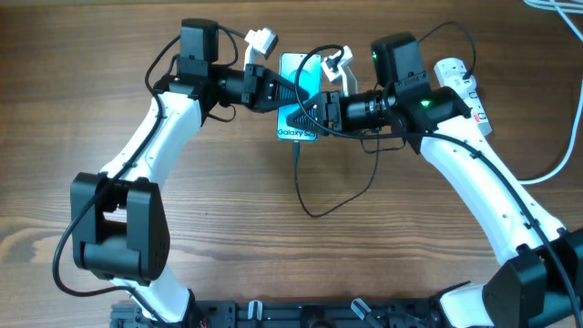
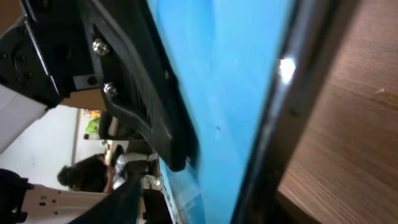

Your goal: Plug charger to phone and switch on socket

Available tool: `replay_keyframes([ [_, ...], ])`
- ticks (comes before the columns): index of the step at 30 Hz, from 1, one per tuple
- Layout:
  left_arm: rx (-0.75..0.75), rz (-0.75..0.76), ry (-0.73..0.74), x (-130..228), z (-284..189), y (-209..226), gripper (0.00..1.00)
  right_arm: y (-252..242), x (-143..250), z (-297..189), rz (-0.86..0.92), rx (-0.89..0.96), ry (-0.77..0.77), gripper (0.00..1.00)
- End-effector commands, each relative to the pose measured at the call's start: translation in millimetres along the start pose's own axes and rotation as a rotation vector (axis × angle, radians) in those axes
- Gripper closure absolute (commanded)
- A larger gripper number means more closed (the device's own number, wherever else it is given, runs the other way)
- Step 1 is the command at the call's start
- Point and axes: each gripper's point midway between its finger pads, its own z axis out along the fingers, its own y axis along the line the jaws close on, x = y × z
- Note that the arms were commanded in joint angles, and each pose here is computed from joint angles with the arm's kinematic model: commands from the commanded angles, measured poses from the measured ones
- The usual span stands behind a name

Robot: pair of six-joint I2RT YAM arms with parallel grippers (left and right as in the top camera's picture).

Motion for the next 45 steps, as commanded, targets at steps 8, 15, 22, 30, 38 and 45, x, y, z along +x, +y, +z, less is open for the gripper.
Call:
replay_keyframes([
  [8, 0.009, 0.032, -0.023, -7, -14, -4, 0.96, 10, -4, 5, 0.032, -0.082, 0.014, 0.74],
  [15, 0.009, -0.055, -0.020, -24, -14, -18, 0.96, 45, -23, -1, -0.045, -0.234, -0.022, 0.83],
  [22, -0.001, -0.026, -0.031, -30, -15, -22, 0.58, 51, -30, -3, -0.093, -0.251, -0.051, 0.96],
  [30, -0.118, -0.021, -0.239, -61, -69, -2, 0.00, -8, -42, -13, 0.025, -0.016, -0.140, 0.96],
  [38, -0.916, -0.442, -0.533, -17, -157, 148, 0.00, -89, -13, -9, 0.075, 0.324, -0.079, 0.96],
  [45, -1.242, -0.585, -0.499, 31, -191, 172, 0.00, -143, 3, 28, 0.124, 0.324, 0.037, 0.95],
])
